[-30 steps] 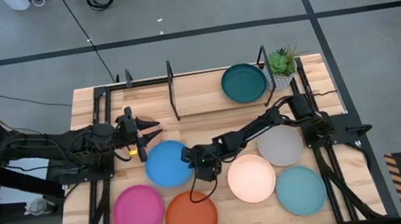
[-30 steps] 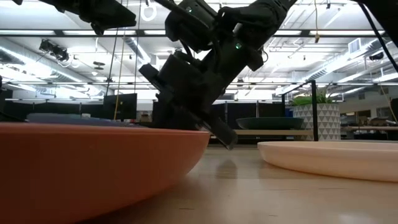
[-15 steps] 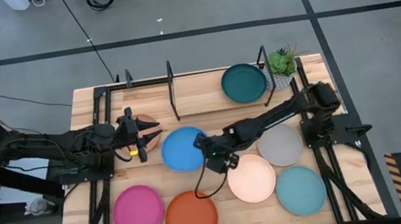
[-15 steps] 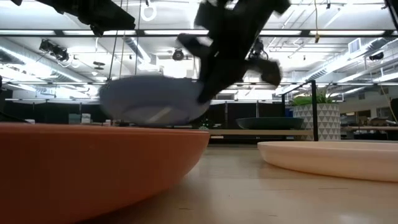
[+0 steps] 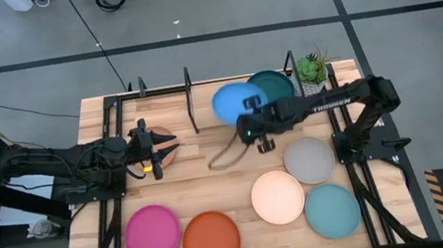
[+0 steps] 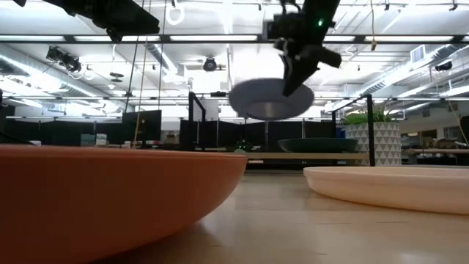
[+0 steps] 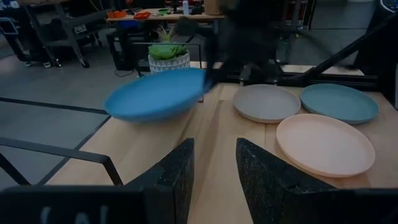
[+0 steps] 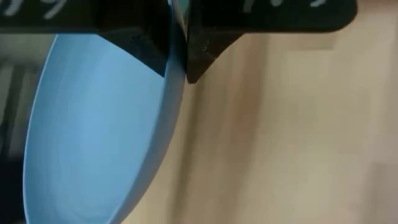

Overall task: Place and stack plates onto a shelf
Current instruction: Stack the blue plate on top of the dark blue plate on the shelf, then put the light orange plate on the shelf

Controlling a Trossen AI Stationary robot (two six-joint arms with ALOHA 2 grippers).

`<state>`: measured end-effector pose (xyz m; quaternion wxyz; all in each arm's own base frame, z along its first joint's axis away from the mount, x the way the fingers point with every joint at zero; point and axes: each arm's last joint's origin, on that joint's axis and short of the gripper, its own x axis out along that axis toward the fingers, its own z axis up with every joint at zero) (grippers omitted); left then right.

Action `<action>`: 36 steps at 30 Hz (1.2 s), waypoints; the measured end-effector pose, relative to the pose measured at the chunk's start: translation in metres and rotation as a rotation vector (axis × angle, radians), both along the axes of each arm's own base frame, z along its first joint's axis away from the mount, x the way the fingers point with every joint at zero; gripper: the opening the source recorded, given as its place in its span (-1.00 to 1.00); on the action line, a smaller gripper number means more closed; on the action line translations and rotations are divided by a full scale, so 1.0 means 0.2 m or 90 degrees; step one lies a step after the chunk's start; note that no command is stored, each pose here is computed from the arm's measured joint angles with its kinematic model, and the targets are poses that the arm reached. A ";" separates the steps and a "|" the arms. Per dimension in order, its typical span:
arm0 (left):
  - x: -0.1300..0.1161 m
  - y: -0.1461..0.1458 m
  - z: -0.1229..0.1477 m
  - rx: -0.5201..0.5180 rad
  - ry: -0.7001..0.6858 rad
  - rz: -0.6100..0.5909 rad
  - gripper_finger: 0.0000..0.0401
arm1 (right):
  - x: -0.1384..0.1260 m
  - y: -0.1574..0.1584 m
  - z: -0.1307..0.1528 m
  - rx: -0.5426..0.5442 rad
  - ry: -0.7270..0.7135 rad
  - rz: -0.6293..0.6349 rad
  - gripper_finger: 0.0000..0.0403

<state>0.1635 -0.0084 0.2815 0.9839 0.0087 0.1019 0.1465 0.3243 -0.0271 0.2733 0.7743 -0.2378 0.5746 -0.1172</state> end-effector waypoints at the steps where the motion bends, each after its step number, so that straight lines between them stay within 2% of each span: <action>1: 0.00 0.00 0.00 0.000 0.000 0.000 -0.36 | -0.01 -0.04 0.00 0.006 0.000 -0.030 -0.83; 7: 0.00 0.00 0.00 0.000 0.002 0.000 -0.36 | -0.07 -0.25 -0.03 0.032 0.006 -0.180 -0.83; 14: 0.00 0.00 -0.01 0.001 0.009 0.000 -0.36 | -0.13 -0.38 -0.12 0.043 0.025 -0.251 -0.82; 18: 0.00 0.00 -0.01 0.001 0.008 0.000 -0.36 | -0.16 -0.40 -0.16 0.051 0.045 -0.256 -0.75; 24: 0.00 0.00 -0.01 0.001 0.008 0.000 -0.36 | -0.17 -0.40 -0.17 0.057 0.065 -0.256 -0.54; 31: 0.00 0.00 -0.01 0.001 0.008 0.000 -0.36 | -0.17 -0.27 -0.10 0.055 0.044 -0.196 -0.38; 33: 0.00 0.00 -0.01 0.000 0.008 0.000 -0.36 | -0.17 -0.21 -0.08 0.079 0.033 -0.171 -0.36; 36: 0.00 0.00 -0.01 -0.007 0.006 0.002 -0.36 | -0.16 -0.12 -0.07 0.162 0.014 -0.140 -0.35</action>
